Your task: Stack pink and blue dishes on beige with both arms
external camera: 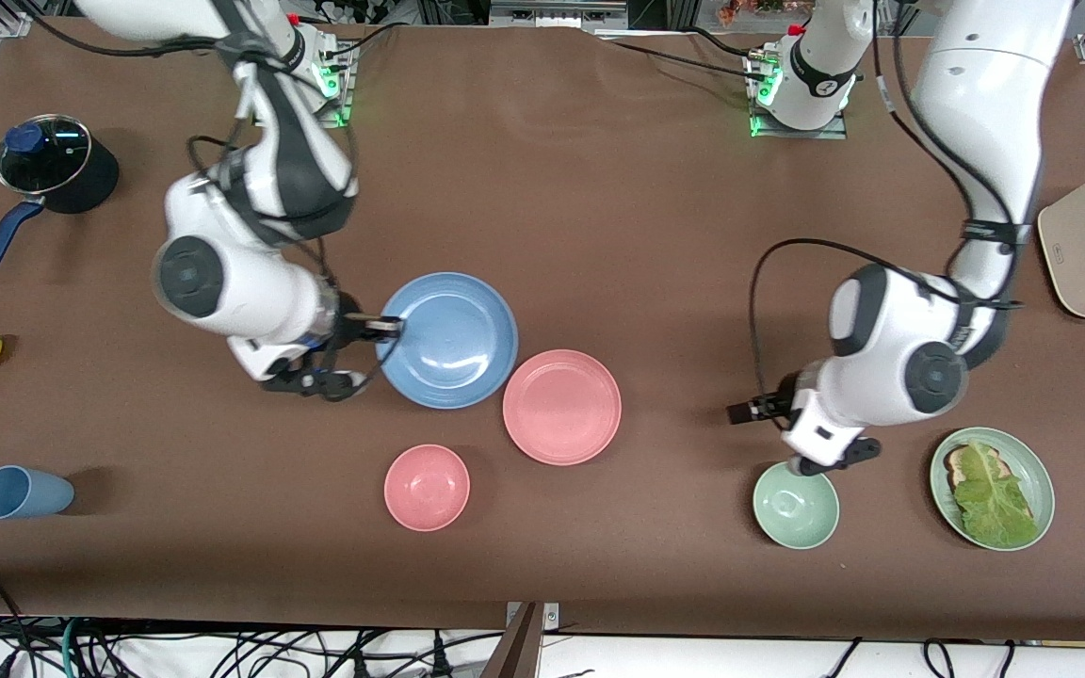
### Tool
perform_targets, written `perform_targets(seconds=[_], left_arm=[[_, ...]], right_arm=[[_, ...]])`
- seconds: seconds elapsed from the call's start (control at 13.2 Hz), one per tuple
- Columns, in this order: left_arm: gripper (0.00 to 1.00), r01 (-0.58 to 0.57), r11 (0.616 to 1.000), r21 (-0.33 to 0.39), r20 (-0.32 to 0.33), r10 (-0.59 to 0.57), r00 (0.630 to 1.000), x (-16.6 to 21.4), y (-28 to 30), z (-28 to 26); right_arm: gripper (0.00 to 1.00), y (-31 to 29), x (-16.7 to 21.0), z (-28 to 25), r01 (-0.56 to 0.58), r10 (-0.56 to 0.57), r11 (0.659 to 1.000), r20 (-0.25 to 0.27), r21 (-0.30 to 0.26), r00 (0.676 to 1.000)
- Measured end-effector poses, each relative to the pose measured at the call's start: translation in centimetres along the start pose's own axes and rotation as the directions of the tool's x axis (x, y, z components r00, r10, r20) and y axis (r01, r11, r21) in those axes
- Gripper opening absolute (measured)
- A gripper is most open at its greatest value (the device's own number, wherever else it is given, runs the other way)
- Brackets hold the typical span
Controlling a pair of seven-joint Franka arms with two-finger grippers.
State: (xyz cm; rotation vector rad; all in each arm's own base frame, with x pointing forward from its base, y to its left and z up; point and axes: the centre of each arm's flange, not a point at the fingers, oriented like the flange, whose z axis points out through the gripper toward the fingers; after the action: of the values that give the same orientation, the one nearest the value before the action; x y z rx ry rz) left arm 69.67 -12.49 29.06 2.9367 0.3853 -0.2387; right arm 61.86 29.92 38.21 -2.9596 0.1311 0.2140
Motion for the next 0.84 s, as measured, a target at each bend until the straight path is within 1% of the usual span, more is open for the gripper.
perform_targets(seconds=[0.23, 0.3, 0.46, 0.61, 0.68, 0.84], left_arm=[[1.0, -0.051, 0.998, 0.037, 0.028, 0.05, 0.998, 1.9, -7.7, -2.6], [1.0, -0.059, 0.997, 0.047, 0.034, 0.058, 0.998, 2.3, -10.0, -3.5], [1.0, -0.082, 0.994, 0.076, 0.034, 0.08, 0.996, 2.6, -14.1, -5.9], [1.0, -0.153, 0.983, 0.099, 0.051, 0.149, 0.988, 1.7, -16.0, -9.2], [1.0, -0.173, 0.978, 0.113, 0.046, 0.169, 0.985, 0.9, -16.1, -11.5], [1.0, -0.185, 0.973, 0.141, 0.02, 0.184, 0.983, -2.0, -15.7, -16.6]], right_arm=[[0.05, -6.8, -2.9, 4.2, -0.052, 0.049, 0.998, -0.07, -0.032, 0.996], [0.05, -8.0, -3.2, 6.0, -0.062, 0.059, 0.998, -0.085, -0.034, 0.995], [0.05, -8.4, -2.3, 9.6, -0.074, 0.072, 0.997, -0.114, -0.016, 0.991], [0.05, -8.2, -1.0, 13.5, -0.089, 0.09, 0.996, -0.154, 0.014, 0.984], [0.05, -8.4, -0.8, 15.0, -0.096, 0.098, 0.995, -0.165, 0.023, 0.981], [0.05, -9.0, -0.8, 15.6, -0.095, 0.1, 0.995, -0.178, 0.035, 0.979]])
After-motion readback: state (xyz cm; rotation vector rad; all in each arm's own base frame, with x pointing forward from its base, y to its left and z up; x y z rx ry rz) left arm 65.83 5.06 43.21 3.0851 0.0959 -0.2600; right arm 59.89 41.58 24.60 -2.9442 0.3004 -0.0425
